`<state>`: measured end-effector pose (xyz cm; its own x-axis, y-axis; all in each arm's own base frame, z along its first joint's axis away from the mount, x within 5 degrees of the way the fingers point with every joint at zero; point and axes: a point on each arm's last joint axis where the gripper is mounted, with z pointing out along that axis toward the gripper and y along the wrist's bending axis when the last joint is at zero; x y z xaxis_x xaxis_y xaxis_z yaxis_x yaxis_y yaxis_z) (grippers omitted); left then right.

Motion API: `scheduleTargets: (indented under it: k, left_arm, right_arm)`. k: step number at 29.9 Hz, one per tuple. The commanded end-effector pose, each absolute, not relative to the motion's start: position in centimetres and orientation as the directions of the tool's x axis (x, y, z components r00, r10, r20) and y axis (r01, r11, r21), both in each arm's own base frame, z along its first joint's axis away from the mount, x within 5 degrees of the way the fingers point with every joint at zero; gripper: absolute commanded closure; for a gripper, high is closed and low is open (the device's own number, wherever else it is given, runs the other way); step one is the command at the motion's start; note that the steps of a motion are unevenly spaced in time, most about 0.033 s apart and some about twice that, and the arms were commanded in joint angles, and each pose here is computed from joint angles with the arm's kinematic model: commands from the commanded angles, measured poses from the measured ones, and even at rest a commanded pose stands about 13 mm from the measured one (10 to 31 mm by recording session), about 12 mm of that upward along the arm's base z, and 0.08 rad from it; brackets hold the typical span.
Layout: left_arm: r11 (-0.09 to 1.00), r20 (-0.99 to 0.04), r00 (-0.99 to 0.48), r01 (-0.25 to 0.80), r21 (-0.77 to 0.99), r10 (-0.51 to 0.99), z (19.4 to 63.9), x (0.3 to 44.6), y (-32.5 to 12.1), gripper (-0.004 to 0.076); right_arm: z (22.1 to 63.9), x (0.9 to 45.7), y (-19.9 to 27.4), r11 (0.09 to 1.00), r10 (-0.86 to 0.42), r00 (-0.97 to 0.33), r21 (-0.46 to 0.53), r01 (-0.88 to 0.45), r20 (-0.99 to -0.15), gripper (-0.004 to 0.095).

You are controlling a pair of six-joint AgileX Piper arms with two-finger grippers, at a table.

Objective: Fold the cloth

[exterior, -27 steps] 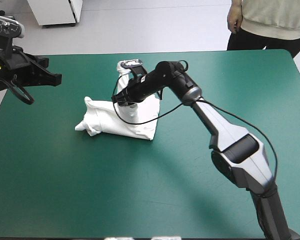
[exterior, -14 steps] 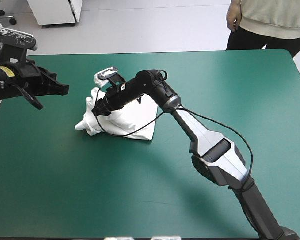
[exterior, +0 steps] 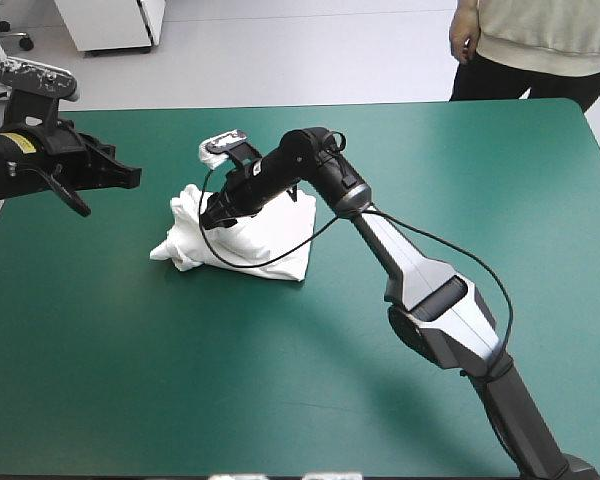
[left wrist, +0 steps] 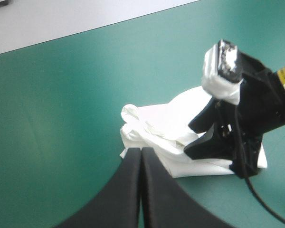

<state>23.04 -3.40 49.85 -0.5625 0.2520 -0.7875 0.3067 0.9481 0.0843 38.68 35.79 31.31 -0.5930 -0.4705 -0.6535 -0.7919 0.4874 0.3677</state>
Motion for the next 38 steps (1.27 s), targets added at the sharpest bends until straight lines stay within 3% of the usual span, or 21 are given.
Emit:
scheduleTargets:
  k: [1,4,8,13,15,18,21,28,34,38]
  left_arm:
    - [0.956,-0.847,-0.477,0.273,0.112,0.235,51.6,22.1,-3.1,0.0733]
    - [0.956,-0.842,-0.483,0.268,0.121,0.241,51.5,22.1,-3.0,0.0733]
    - [0.955,-0.843,-0.482,0.273,0.113,0.238,51.5,22.1,-3.1,0.0733]
    - [0.955,-0.839,-0.489,0.275,0.114,0.241,51.5,22.0,-3.1,0.0733]
    - [0.955,-0.839,-0.489,0.275,0.114,0.241,51.5,22.0,-3.1,0.0733]
    - [0.955,-0.842,-0.485,0.278,0.106,0.235,51.5,22.1,-3.2,0.0733]
    - [0.955,-0.842,-0.486,0.279,0.104,0.234,51.5,22.0,-3.2,0.0733]
    - [0.955,-0.841,-0.487,0.277,0.108,0.236,51.5,22.0,-3.1,0.0733]
    - [0.955,-0.846,-0.48,0.276,0.107,0.234,51.6,22.1,-3.1,0.0733]
    - [0.955,-0.846,-0.48,0.277,0.105,0.233,51.6,22.1,-3.2,0.0733]
  right_arm:
    - [40.2,36.5,32.4,0.502,-0.355,-0.532,0.323,-0.802,-0.769,0.045]
    - [42.5,36.5,30.0,0.59,-0.32,-0.524,0.267,-0.762,-0.79,0.0467]
    - [43.1,37.0,27.3,0.641,-0.3,-0.575,0.285,-0.712,-0.761,0.0467]
    - [39.5,37.8,24.2,0.697,-0.353,-0.678,0.302,-0.65,-0.644,0.0467]
    - [38.4,37.9,23.1,0.714,-0.324,-0.697,0.319,-0.624,-0.64,0.0467]
    - [36.8,38.6,21.6,0.715,-0.2,-0.73,0.411,-0.565,-0.654,0.0463]
    - [34.0,39.3,20.6,0.663,-0.121,-0.785,0.539,-0.519,-0.607,0.045]
    - [26.7,40.6,20.4,0.665,-0.107,-0.871,0.617,-0.421,-0.479,0.0289]
    - [23.5,41.1,21.9,0.625,-0.108,-0.902,0.676,-0.389,-0.419,0.0302]
    - [23.1,40.7,22.9,0.613,-0.148,-0.891,0.667,-0.422,-0.428,0.0409]
